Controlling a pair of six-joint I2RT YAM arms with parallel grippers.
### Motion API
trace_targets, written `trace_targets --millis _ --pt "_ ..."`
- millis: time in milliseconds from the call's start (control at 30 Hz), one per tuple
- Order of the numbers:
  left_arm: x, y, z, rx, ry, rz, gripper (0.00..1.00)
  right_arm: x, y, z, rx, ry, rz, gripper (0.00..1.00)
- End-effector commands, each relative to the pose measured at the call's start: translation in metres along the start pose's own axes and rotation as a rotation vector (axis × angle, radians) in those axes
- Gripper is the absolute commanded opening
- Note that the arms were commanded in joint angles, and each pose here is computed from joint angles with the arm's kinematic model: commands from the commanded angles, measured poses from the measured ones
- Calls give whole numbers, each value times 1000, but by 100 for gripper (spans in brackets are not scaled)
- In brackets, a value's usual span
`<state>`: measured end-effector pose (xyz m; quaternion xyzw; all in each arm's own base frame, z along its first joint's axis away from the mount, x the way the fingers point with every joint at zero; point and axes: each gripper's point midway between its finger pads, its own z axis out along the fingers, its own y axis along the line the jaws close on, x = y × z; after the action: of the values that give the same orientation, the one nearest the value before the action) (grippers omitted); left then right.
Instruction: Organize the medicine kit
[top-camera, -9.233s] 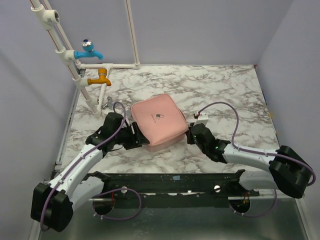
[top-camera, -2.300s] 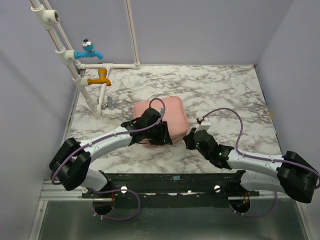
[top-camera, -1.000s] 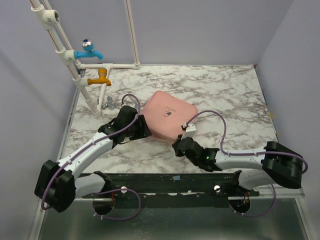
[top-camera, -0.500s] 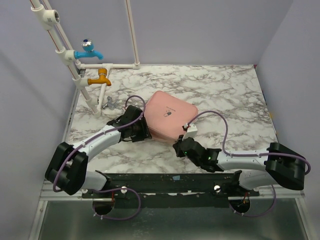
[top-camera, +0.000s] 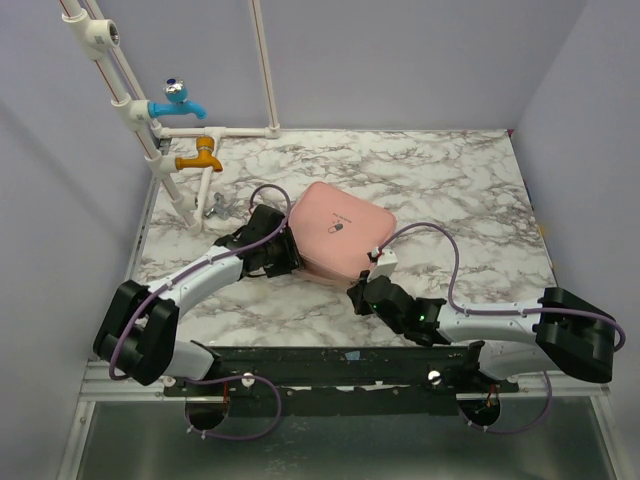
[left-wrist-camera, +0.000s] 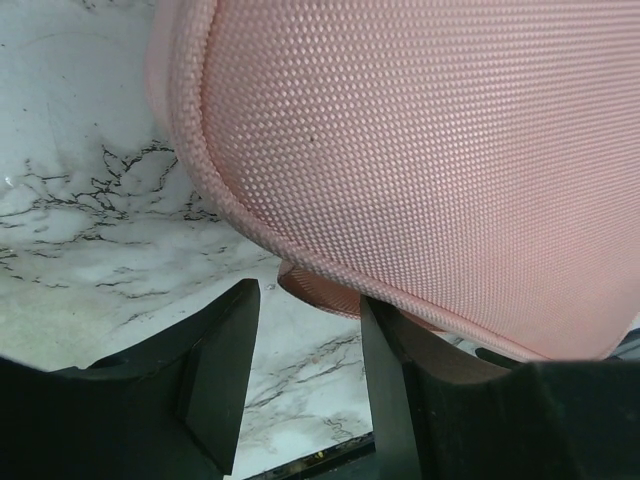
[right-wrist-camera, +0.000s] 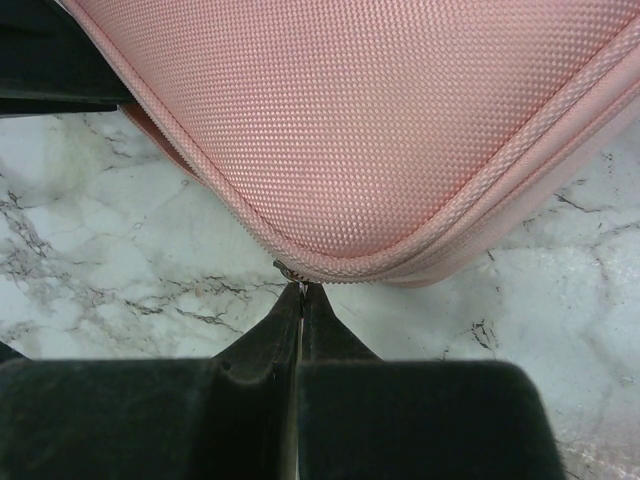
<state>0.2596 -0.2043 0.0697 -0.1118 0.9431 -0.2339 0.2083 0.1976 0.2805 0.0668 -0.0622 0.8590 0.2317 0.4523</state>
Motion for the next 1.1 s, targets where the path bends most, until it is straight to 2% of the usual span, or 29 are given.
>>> trace_targets --millis 0,400,467,567,733,1067 --pt "-15 -15 -14 51 -55 -15 47 26 -19 -3 53 71 -49 1" --pt "-6 -4 9 14 -8 -47 46 23 -20 -4 60 64 -53 1" --pt "-6 -5 13 16 0 -41 41 22 -22 -5 66 61 -51 1" --pt "-5 -5 17 18 7 -35 28 23 -25 -5 79 60 -48 1" --pt "-4 -3 21 18 16 -20 0 22 -33 -5 133 56 -43 1" --pt "-11 3 11 27 -18 -11 0 15 -56 -18 241 39 -45 1"
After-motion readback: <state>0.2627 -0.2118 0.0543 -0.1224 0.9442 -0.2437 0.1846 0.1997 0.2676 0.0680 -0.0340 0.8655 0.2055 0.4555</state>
